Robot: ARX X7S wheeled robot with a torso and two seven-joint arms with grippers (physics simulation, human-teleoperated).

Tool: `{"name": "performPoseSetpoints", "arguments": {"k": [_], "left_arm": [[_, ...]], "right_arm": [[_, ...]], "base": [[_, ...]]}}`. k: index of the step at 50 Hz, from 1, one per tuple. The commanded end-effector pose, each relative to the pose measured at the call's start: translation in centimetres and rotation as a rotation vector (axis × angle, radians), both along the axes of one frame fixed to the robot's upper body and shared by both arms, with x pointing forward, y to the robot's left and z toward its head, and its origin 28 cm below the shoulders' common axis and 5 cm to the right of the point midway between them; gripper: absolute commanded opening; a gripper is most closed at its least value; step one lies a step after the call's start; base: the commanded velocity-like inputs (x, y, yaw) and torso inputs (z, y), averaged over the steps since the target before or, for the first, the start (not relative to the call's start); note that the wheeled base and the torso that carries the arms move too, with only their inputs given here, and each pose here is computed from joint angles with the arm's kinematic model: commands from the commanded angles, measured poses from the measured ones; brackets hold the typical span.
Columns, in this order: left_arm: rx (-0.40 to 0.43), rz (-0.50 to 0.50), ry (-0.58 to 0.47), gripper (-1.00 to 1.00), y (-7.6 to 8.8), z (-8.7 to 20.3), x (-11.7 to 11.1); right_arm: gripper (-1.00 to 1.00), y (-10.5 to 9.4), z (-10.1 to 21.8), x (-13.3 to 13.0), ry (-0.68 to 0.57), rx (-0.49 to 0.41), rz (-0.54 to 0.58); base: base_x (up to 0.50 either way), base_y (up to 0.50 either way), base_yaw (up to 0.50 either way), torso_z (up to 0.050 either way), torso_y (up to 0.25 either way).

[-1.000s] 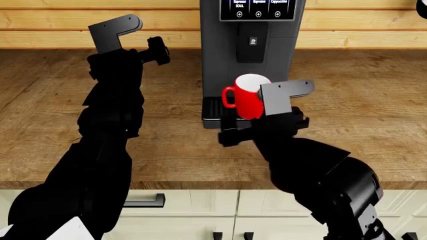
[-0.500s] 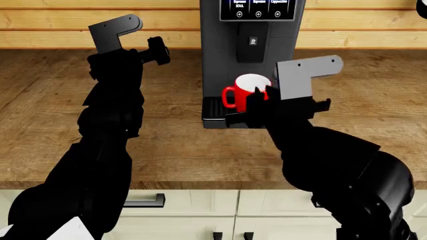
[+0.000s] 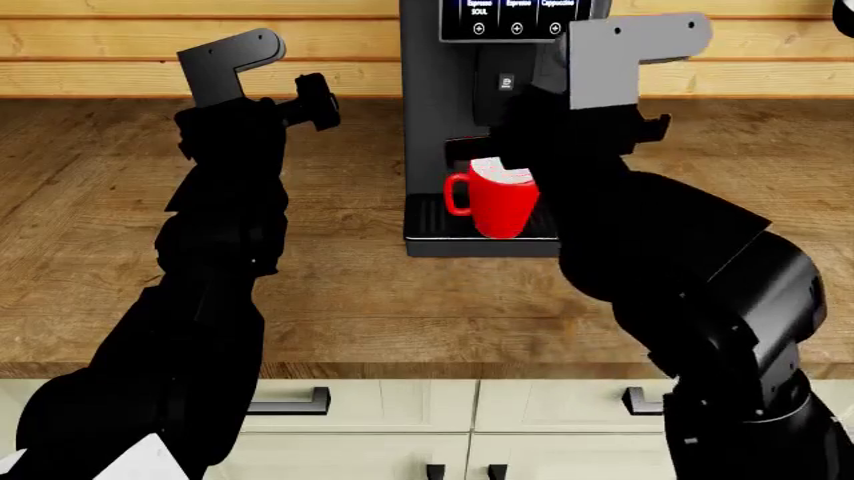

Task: Pick the mug from the cabinet, place it under the coffee machine dispenser, and press the start button.

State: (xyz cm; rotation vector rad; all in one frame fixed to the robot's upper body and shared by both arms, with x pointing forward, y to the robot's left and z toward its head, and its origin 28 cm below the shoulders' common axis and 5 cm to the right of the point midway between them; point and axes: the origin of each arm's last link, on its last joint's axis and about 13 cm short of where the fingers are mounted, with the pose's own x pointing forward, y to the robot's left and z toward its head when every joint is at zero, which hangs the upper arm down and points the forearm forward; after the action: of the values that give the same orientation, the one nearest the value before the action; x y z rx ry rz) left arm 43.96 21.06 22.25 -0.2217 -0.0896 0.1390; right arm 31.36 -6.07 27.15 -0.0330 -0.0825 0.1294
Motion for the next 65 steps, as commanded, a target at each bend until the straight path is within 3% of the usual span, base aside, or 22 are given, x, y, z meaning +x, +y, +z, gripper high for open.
{"name": "performPoseSetpoints", "arguments": {"k": [1,65], "left_arm": [[0.002,0.001,0.000,1.00,0.0,0.0,0.0],[0.003,-0.001,-0.004,1.00,0.0,0.0,0.0]], "right_arm": [[-1.00,0.3,0.5,1.2,-0.025,0.011,-0.009],[-1.00,0.7,-0.2,5.9,0.088,0.023,-0.033]], "base": [[0.00,0.00,0.00,0.000,0.000],[0.00,0.00,0.00,0.000,0.000]]}}
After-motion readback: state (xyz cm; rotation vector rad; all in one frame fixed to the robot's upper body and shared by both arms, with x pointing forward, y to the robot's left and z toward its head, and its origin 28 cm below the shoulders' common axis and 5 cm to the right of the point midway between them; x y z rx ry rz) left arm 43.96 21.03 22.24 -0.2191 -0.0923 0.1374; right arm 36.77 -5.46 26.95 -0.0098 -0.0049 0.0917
